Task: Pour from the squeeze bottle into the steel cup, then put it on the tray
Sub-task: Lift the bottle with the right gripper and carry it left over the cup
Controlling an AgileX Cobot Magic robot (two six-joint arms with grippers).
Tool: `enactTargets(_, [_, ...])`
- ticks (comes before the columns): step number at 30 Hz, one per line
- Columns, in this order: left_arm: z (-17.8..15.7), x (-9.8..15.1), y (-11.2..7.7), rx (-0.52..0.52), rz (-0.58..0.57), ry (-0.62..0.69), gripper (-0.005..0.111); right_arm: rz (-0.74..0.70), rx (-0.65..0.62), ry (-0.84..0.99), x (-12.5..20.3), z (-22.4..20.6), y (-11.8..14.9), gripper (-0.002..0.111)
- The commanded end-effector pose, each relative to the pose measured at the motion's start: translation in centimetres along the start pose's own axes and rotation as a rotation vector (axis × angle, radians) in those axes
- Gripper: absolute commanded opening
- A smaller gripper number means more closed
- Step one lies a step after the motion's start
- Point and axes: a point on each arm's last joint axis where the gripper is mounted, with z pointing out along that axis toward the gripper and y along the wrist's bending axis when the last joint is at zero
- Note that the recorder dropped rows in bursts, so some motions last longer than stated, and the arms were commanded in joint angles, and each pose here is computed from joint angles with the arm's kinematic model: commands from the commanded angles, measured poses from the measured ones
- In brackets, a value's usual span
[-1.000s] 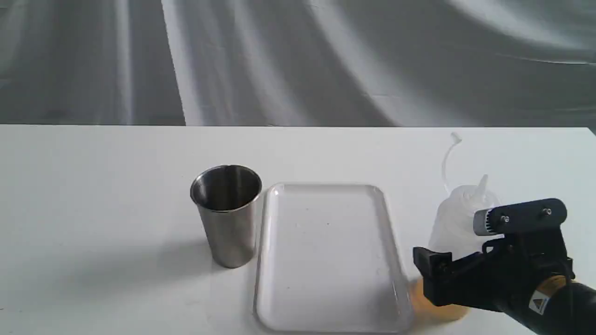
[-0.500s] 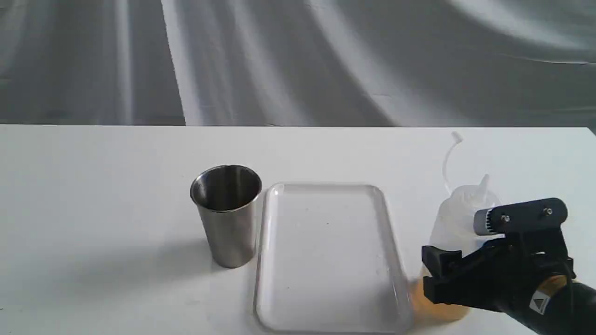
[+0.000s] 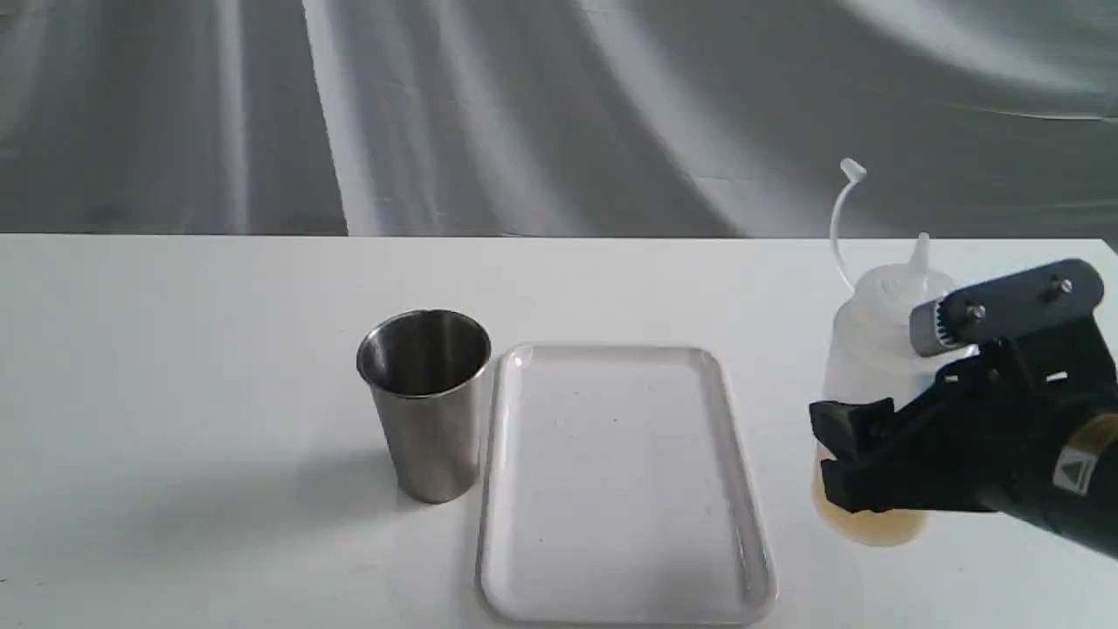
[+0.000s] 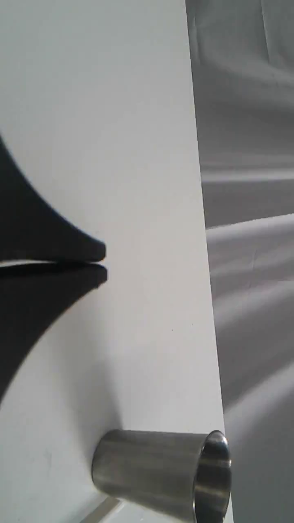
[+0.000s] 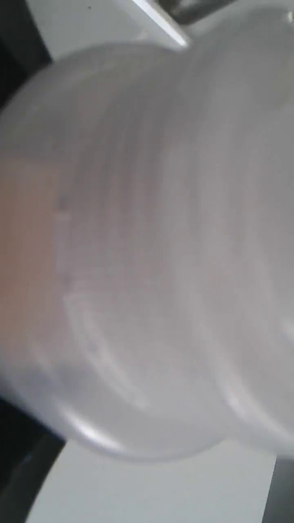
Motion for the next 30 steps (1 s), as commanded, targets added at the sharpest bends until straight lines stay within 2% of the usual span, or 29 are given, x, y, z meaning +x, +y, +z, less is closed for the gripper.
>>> enactTargets(1, [0.0,0.1,0.0,-0.001,-0.006,-0.006,0.000,-0.069,0.017,0.027,-2.8,-1.2,-0.6,0.014])
enactTargets(8, [0.0,0.1,0.0,-0.002,-0.003,-0.006,0.000,-0.160,0.122,0.070,-8.2,-2.6,-1.8,0.014])
enactTargets(16, [0.0,0.1,0.0,-0.002,-0.003,-0.006,0.000,-0.344,0.281,-0.046,-12.3,-3.3,-0.6,0.014])
enactTargets(24, [0.0,0.1,0.0,-0.001,-0.005,-0.006,0.000,-0.543,0.319,-0.053,-14.2,-0.2,3.8,0.014])
enactTargets(30, [0.0,0.1,0.0,-0.001,-0.005,-0.006,0.000,-0.702,0.397,-0.049,-15.1,3.2,7.8,0.014])
